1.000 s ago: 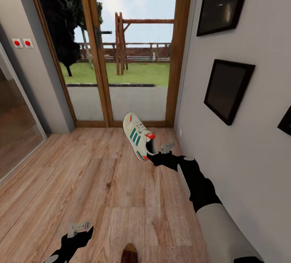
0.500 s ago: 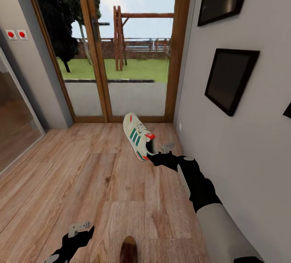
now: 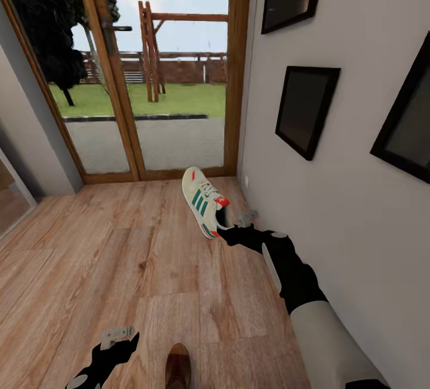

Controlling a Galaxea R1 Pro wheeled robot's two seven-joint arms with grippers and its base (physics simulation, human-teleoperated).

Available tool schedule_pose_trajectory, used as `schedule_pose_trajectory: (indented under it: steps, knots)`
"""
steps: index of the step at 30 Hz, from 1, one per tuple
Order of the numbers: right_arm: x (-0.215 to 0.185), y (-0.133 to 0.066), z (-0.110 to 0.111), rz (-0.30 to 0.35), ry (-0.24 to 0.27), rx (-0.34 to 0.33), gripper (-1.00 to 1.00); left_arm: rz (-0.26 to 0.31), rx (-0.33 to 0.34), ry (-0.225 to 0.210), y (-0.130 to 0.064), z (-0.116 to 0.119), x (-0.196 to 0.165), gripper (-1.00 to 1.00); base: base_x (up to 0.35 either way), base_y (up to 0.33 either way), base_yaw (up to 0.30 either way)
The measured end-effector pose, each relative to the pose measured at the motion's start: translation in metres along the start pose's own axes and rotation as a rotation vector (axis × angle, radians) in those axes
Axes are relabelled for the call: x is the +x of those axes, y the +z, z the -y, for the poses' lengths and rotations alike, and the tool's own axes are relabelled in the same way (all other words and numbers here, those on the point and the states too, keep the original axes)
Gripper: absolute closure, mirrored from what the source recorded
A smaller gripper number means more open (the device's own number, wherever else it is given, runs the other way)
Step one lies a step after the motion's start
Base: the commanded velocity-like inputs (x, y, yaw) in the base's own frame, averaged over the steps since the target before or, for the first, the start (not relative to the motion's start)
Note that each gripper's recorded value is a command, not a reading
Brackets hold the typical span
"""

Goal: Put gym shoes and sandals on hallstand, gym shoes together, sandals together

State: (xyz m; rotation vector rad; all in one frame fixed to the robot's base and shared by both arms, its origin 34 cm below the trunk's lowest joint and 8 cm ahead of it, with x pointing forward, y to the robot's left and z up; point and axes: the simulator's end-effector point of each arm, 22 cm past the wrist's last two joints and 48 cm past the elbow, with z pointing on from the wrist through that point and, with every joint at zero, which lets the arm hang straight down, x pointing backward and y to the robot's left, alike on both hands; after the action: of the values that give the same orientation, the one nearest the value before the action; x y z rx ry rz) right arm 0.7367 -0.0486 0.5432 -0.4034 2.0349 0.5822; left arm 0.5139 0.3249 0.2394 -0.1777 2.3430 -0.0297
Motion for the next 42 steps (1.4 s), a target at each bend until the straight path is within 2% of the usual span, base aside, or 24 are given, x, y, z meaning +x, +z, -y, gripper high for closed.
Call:
schedule_pose_trajectory:
  steps: [5,13,24,35,37,38,39,40,42]
  knots:
    - [0.000,0.000,0.000,0.000,0.000,0.000,1.00,0.002,0.000,0.000,0.000,0.000,-0.001,-1.00,-0.168,0.000,-0.067]
    - [0.000,0.000,0.000,-0.001,0.001,-0.001,1.00,-0.002,0.000,-0.001,0.000,0.000,0.001,-1.00,-0.010,0.000,-0.013]
    - [0.002,0.001,-0.001,-0.004,0.001,-0.002,1.00,-0.008,0.002,-0.001,-0.001,0.001,0.004,-1.00,0.000,0.000,-0.127]
    - [0.030,0.016,0.008,-0.045,0.026,-0.003,1.00,-0.060,-0.003,-0.005,0.005,0.000,0.031,-1.00,0.000,0.000,-0.004]
    - [0.036,0.019,0.009,-0.054,0.032,-0.004,1.00,-0.073,0.004,-0.013,0.006,0.008,0.038,-1.00,0.000,0.000,0.000]
    - [0.039,0.020,0.010,-0.057,0.034,-0.004,1.00,-0.083,0.030,-0.028,0.007,0.032,0.044,-1.00,0.000,0.000,0.000]
    - [0.042,0.021,0.011,-0.062,0.037,-0.004,1.00,-0.089,0.039,-0.034,0.008,0.041,0.048,-1.00,0.000,0.000,0.000]
    - [0.045,0.023,0.012,-0.066,0.040,-0.004,1.00,-0.095,0.052,-0.032,0.009,0.057,0.052,-1.00,0.000,0.000,0.000]
    - [0.048,0.025,0.012,-0.070,0.045,-0.006,1.00,-0.103,0.053,-0.013,0.010,0.073,0.055,-1.00,0.000,0.000,0.000]
